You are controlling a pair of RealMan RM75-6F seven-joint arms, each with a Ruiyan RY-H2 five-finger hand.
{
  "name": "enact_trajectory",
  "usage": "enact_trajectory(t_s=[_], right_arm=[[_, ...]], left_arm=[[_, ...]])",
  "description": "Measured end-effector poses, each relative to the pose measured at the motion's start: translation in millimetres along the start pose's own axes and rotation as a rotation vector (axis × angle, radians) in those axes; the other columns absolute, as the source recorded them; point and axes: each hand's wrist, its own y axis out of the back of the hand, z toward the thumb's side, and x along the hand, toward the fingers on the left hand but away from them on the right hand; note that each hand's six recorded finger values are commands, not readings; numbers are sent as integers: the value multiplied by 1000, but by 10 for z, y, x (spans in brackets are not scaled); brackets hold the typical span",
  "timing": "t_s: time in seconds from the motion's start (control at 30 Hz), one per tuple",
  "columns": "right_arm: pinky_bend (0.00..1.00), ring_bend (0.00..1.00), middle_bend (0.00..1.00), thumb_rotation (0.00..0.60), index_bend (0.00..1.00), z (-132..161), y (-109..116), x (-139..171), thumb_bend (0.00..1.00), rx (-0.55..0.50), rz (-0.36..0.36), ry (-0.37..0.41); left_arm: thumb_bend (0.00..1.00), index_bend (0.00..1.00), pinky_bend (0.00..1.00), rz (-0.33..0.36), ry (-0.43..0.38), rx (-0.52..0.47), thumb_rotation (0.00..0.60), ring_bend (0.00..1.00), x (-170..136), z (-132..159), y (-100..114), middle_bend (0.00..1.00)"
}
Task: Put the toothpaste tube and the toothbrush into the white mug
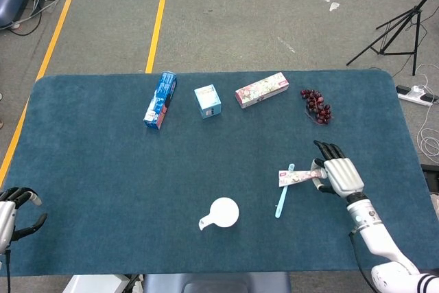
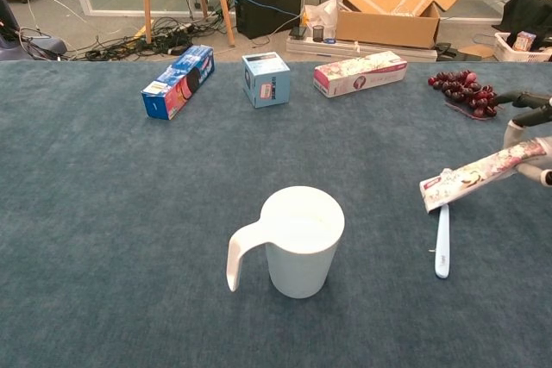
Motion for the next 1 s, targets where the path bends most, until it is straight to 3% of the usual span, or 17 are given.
enact_trajectory(t_s=[0.67,1.0], right_arm=[[75,0,54,600,606,965,566,-76,354,-99,-81,212],[75,0,55,600,606,1421,879,-15,354,-79,-114,301]], left_arm=[[252,505,331,7,3,-3,600,308,-12,-13,23,402],[252,505,331,15,5,-1,600,307,-22,-21,48,402]])
